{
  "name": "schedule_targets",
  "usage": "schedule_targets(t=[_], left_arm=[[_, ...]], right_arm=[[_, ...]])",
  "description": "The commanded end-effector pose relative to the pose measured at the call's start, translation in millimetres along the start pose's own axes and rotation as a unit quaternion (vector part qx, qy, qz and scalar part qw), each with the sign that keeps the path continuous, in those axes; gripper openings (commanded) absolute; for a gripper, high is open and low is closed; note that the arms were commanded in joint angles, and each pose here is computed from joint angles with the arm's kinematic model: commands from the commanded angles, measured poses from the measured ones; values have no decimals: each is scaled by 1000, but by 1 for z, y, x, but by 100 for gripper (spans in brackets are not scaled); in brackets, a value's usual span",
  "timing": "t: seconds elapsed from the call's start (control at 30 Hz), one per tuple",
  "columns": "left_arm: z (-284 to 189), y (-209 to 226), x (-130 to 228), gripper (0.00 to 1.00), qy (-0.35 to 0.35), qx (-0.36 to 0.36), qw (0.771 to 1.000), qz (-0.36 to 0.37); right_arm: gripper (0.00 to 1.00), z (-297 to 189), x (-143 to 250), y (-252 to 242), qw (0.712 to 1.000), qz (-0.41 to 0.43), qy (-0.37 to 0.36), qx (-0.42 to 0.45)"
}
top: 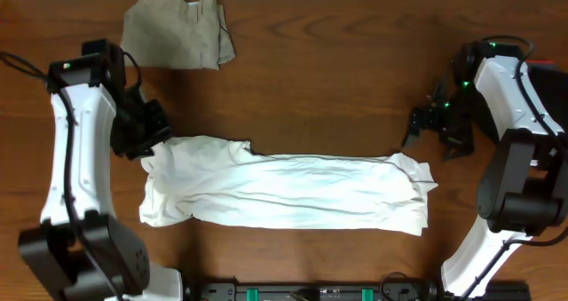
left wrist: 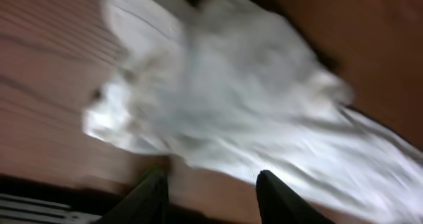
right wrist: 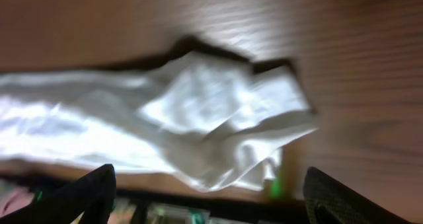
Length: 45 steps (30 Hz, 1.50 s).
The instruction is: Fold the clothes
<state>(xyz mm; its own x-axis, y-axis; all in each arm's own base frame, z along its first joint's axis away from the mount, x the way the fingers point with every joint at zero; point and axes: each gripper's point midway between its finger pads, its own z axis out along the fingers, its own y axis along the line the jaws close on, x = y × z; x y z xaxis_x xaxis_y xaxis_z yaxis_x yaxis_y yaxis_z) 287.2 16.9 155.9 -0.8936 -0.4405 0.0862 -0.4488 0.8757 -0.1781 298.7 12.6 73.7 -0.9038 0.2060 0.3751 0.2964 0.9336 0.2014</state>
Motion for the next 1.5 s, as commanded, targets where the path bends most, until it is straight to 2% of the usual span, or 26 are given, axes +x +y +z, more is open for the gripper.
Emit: schedule_targets(t=[0.0,0.03,0.27,0.5,0.73,0.97,1.23,1.47], left_arm=[[1,-39,21,47,28,54,997,50],[8,-44,28,51,38,50,996,63],[60,-67,61,51,76,30,992,97],[88,-61,71,52,88,23,992,88],[111,-52,77,52,94,19,992,81],[123,-51,74,52,81,24,994,67],[125,-55,67,56,67,32,995,61],[129,-53,69,56,68,31,995,61]], right_arm=[[88,-3,13,21,998,-45,9,-44],[88,-2,14,21,998,-45,12,-43],[86,22,26,13,998,-22,43,-40],[81,41,32,6,998,5,53,-34],[83,25,29,5,1000,4,4,-22],[85,35,36,0,1000,4,4,-17],[76,62,40,2,999,6,12,-48],[58,62,36,3,999,5,4,-48]])
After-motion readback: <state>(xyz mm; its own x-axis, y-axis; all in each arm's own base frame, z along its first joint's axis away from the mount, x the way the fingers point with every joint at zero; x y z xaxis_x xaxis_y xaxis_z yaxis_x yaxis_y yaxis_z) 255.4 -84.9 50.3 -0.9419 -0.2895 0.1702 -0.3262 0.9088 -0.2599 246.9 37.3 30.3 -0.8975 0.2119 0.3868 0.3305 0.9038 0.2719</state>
